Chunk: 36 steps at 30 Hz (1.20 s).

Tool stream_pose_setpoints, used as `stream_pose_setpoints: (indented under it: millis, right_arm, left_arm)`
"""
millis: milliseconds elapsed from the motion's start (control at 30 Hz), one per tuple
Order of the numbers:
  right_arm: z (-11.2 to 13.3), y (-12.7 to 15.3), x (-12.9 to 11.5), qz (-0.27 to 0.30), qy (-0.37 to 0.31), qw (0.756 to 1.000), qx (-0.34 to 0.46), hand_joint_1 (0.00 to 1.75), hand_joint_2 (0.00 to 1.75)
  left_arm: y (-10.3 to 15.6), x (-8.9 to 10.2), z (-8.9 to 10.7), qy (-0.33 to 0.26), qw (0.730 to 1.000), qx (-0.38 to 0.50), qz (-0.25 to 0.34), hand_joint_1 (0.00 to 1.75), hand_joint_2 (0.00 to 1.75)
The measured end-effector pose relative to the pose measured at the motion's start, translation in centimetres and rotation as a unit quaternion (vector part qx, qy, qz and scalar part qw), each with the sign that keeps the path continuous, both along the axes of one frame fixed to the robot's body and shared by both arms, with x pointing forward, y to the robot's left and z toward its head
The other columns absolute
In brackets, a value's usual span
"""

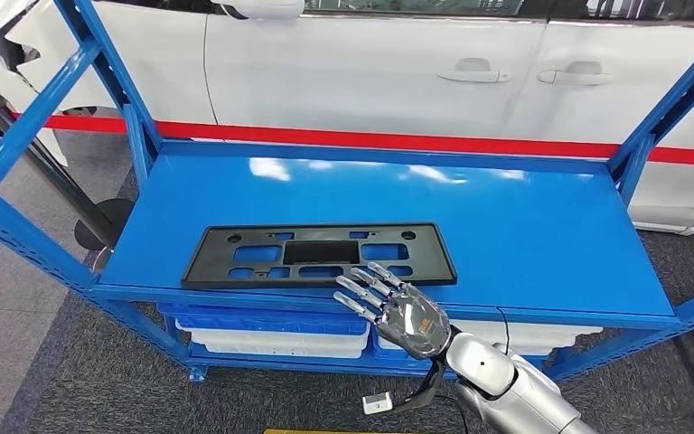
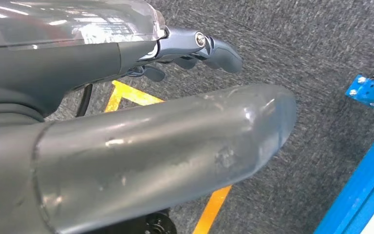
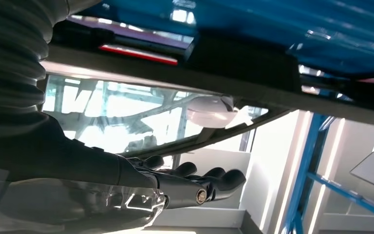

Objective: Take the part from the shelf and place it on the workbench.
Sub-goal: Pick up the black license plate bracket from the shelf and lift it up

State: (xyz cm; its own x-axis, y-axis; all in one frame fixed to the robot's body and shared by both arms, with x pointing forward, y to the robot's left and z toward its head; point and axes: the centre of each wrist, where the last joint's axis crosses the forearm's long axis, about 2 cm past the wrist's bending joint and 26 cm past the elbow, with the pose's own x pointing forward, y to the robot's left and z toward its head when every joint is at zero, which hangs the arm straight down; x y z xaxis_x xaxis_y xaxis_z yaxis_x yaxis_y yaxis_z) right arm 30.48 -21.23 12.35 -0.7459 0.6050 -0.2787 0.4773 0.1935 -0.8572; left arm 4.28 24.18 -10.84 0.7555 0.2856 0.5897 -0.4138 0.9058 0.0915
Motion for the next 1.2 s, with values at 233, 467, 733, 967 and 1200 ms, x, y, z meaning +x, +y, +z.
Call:
stream_pose_setpoints:
  millis: [233,467,733,967,1200]
  right_arm:
    - [0.4,0.4,0.8,-0.006,0.006,1.0,0.008,0.0,1.75]
    - [0.5,0.3,1.5,-0.016,0.014,1.0,0.003,0.0,1.75]
    - [0.1,0.1,1.9,-0.025,0.021,0.999,-0.008,0.0,1.75]
    - [-0.1,0.3,2.1,-0.033,0.032,0.999,-0.003,0.0,1.75]
    - [-0.5,1.3,2.4,-0.058,0.064,0.996,0.015,0.0,1.75]
  left_arm:
    - [-0.3,0.0,0.0,-0.001,1.0,-0.004,-0.002,0.0,0.0]
    - [-0.3,0.4,0.1,-0.004,1.0,-0.004,-0.007,0.0,0.0]
    - [-0.4,0.1,0.1,0.0,1.0,-0.003,-0.011,0.0,0.0]
    - [-0.5,0.4,0.1,0.0,1.0,-0.003,-0.015,0.0,0.0]
    - [-0.6,0.6,0.1,0.0,1.0,-0.004,-0.024,0.0,0.0]
